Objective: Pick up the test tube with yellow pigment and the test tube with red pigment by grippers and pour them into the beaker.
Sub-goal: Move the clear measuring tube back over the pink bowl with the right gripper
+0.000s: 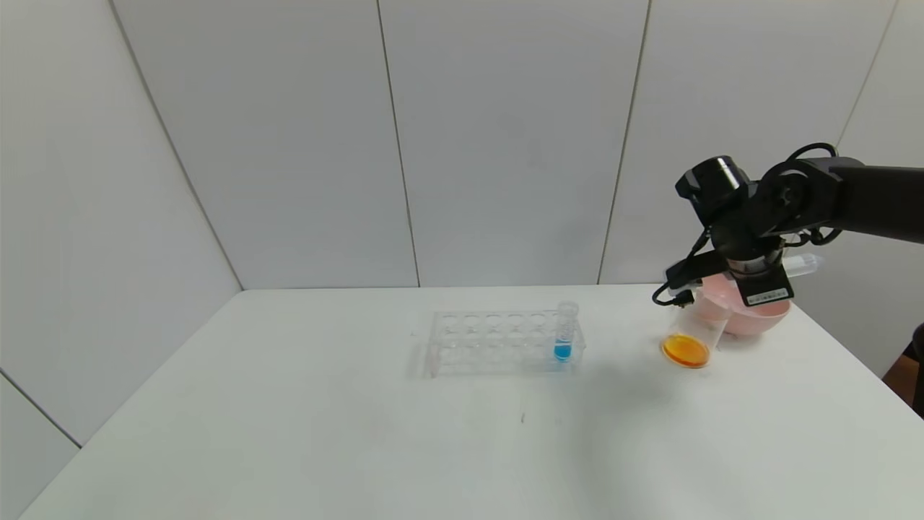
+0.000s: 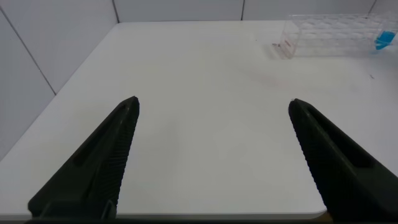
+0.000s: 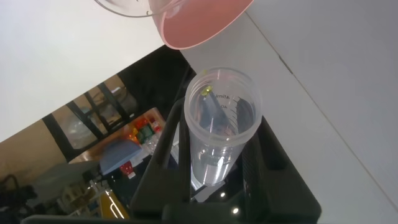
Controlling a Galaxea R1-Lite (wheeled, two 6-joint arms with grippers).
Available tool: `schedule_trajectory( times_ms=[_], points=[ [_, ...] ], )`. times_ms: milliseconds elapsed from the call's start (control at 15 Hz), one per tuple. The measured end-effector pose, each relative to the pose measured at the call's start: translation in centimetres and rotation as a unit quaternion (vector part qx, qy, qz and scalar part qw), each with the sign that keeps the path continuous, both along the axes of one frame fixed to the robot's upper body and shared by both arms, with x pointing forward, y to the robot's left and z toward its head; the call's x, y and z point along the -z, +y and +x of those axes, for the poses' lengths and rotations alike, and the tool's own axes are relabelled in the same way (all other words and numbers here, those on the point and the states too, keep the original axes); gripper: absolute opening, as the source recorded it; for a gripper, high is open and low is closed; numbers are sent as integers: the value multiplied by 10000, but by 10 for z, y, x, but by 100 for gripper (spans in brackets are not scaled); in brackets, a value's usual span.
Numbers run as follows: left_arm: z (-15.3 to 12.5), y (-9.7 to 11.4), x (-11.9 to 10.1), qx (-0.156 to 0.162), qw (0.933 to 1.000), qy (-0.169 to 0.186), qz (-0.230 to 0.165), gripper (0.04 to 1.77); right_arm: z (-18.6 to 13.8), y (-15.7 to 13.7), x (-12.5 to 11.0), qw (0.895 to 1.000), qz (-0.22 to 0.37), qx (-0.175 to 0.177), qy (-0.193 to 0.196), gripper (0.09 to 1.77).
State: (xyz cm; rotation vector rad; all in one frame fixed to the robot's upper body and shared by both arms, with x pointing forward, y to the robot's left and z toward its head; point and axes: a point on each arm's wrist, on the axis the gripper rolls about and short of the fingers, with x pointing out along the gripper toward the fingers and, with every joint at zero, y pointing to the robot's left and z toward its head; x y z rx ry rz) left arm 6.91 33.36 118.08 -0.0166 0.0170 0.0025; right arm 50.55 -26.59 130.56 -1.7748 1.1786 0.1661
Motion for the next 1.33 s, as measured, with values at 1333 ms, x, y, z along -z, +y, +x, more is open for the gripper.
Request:
schedule_trajectory(
  times_ms=[1333],
  points=[
    [0,0,0,-2,10000,0,2,172,-10,-31,-15,9304,3642,13,-416,53]
  ],
)
